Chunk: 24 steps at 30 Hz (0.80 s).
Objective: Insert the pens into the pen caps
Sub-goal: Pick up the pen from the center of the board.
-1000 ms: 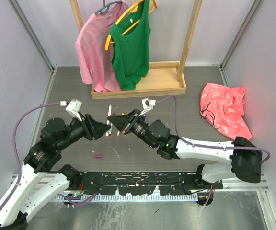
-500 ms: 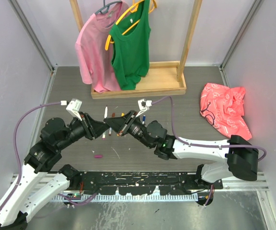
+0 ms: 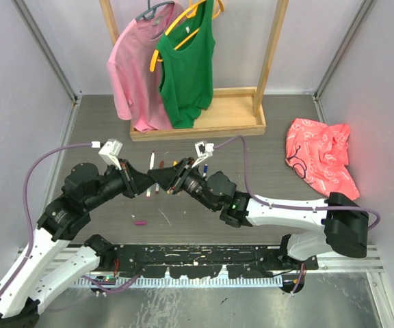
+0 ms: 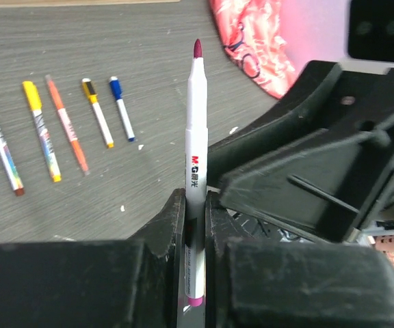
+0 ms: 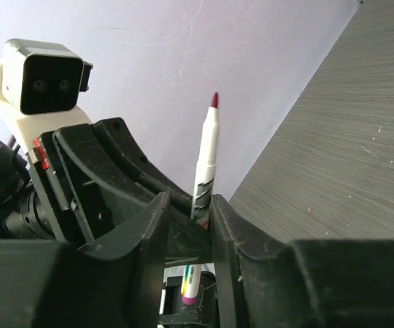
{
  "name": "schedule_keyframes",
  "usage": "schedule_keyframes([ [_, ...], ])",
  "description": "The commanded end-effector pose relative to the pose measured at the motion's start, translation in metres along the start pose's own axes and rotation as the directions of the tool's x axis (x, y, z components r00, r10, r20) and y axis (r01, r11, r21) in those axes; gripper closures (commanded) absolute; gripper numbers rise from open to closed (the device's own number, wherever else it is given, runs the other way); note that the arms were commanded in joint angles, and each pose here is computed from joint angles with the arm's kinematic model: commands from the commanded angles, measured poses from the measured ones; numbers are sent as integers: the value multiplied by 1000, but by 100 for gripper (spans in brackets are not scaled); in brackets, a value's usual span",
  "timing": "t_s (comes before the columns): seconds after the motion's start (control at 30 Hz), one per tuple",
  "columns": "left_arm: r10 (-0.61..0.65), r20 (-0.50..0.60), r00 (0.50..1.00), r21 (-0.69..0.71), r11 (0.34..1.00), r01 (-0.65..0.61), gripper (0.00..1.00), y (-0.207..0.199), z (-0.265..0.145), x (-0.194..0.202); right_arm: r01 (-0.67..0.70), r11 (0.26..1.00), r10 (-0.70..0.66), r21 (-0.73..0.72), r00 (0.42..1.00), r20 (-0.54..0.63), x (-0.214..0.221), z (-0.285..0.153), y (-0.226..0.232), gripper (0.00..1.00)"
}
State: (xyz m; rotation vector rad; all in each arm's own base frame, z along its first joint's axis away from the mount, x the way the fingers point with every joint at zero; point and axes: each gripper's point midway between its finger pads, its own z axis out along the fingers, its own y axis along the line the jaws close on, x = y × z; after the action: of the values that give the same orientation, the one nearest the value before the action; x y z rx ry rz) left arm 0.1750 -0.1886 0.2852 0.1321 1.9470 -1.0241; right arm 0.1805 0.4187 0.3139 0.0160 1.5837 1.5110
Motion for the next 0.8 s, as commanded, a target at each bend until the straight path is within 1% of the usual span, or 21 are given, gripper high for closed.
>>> schedule_keyframes([
  [0.0,79,42,996,-68,995,-76,100,6,-5,-19,68,995,-65,-67,997,49,-30,-7,43,60],
  [0.07,109,19,994,-100,989,-107,100,13,-9,-15,140,990,-139,-23,989,54,-37,-12,37,55],
  [0.17,145,-6,989,-130,981,-144,100,20,-15,-11,229,973,-230,40,972,43,-45,-22,26,52],
  [0.23,166,-15,986,-142,976,-167,100,23,-21,-8,292,953,-294,79,956,7,-42,-29,14,51],
  [0.33,198,-7,980,-165,967,-197,100,28,-31,-7,386,914,-378,123,922,-89,-30,-40,-8,50],
  [0.43,225,32,974,-179,960,-216,100,30,-45,-9,468,880,-444,82,871,-208,-8,-50,-21,50],
  [0.6,250,146,957,-191,956,-221,100,24,-73,-23,550,832,-486,74,787,-379,27,-60,-56,49],
  [0.77,272,229,935,-211,951,-225,100,20,-95,-37,571,819,-501,-61,658,-562,82,-54,-73,50],
])
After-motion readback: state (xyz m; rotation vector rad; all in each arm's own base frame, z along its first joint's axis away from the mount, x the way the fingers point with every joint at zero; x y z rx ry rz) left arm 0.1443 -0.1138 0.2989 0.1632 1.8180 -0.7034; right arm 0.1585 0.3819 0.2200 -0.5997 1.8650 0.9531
